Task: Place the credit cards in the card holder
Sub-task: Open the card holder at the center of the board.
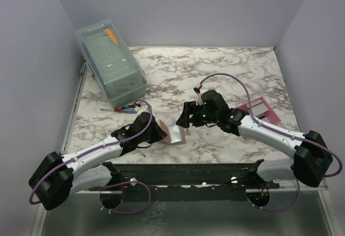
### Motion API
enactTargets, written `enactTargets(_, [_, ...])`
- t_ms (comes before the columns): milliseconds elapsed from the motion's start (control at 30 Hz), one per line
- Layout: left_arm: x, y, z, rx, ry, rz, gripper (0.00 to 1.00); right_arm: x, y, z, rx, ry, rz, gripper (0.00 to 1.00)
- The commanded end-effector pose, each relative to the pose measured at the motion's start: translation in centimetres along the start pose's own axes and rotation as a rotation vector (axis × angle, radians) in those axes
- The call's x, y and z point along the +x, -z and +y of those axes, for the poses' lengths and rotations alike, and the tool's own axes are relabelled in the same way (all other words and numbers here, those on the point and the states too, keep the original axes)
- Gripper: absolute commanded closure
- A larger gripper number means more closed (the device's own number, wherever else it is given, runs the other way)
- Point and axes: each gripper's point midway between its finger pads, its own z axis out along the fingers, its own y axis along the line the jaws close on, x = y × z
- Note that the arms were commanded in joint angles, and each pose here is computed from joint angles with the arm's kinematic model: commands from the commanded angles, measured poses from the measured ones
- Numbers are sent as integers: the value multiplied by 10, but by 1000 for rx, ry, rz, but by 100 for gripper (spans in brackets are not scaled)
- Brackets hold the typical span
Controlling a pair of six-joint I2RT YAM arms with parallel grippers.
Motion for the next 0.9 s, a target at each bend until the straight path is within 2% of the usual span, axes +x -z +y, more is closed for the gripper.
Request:
enactTargets(0, [-7,1,3,-11,2,-45,100,18,-21,16,-161,-72,49,21])
enactTargets(267, [13,-2,44,-102,63,-30,100,40,-42,7,-186,-117,109,26])
enactTargets(367, [14,0,45,-99,66,-34,100,46,-47,6,-202,-126,127,28])
enactTargets(600, [13,3,42,-75,65,-37,100,50,-56,12,-249,-119,155,42])
enactTargets(733, [12,4,38,-62,61,-37,100,44,-50,11,-186,-64,144,37])
enactTargets(867, [12,5,40,-66,60,-42,100,35,-43,16,-166,-27,122,39])
